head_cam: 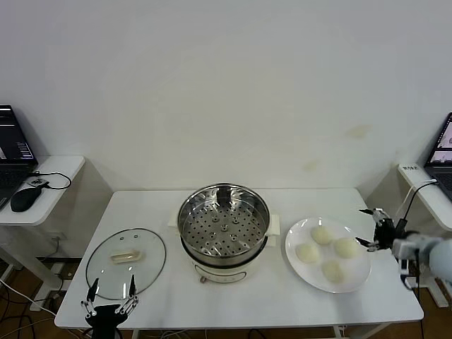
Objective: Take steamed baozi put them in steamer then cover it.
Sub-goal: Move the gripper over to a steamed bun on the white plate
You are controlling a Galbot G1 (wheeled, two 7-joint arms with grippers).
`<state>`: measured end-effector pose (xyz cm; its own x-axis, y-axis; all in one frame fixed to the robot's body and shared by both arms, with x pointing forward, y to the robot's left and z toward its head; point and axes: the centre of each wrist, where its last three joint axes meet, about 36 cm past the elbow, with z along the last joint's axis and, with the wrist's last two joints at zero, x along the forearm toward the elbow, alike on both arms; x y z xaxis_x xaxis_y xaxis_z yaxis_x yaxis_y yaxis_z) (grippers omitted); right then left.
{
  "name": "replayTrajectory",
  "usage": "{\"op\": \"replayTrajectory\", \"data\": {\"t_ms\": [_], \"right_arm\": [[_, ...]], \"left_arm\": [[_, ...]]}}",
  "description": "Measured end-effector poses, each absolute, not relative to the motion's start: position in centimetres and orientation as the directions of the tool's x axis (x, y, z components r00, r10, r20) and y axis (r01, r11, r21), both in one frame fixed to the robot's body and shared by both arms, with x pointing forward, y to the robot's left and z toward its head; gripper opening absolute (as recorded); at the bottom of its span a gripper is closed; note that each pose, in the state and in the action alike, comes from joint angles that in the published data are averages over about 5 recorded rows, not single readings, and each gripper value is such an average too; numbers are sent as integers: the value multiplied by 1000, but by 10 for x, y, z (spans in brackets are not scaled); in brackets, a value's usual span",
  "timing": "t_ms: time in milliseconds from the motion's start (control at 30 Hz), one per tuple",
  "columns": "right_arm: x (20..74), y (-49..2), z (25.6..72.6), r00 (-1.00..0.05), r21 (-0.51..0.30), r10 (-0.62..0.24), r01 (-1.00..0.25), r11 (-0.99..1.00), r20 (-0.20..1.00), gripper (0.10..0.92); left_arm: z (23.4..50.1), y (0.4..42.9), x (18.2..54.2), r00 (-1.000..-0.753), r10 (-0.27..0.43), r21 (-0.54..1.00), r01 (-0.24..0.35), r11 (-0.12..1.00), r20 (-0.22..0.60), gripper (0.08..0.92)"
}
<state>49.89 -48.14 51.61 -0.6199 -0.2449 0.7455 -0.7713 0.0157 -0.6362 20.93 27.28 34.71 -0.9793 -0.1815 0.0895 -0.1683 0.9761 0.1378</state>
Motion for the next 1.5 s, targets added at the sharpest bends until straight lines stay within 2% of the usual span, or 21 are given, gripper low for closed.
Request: {"op": "replayTrajectory", "data": {"t_ms": [300, 700, 967, 1300, 1500], "right_arm": [[554, -471, 509, -449, -467, -229, -884, -30, 864, 823], [608, -441, 485, -327, -343, -203, -938, -47, 923, 823], [630, -424, 466, -287, -300, -170, -953, -52, 943, 823], [650, -409, 455, -277, -287, -142, -957, -51, 950, 822], [656, -402, 447, -257, -265, -124, -963, -53, 958, 789]], "left_arm": [[348, 277, 214, -976, -202, 149, -188, 971, 83, 823], [348, 282, 213, -973, -219, 163, -205, 965, 75, 823], [348, 287, 213, -970, -231, 171, -217, 961, 68, 823], [349, 290, 215, -970, -238, 173, -225, 959, 56, 823], [349, 292, 215, -968, -244, 176, -232, 957, 50, 823]]}}
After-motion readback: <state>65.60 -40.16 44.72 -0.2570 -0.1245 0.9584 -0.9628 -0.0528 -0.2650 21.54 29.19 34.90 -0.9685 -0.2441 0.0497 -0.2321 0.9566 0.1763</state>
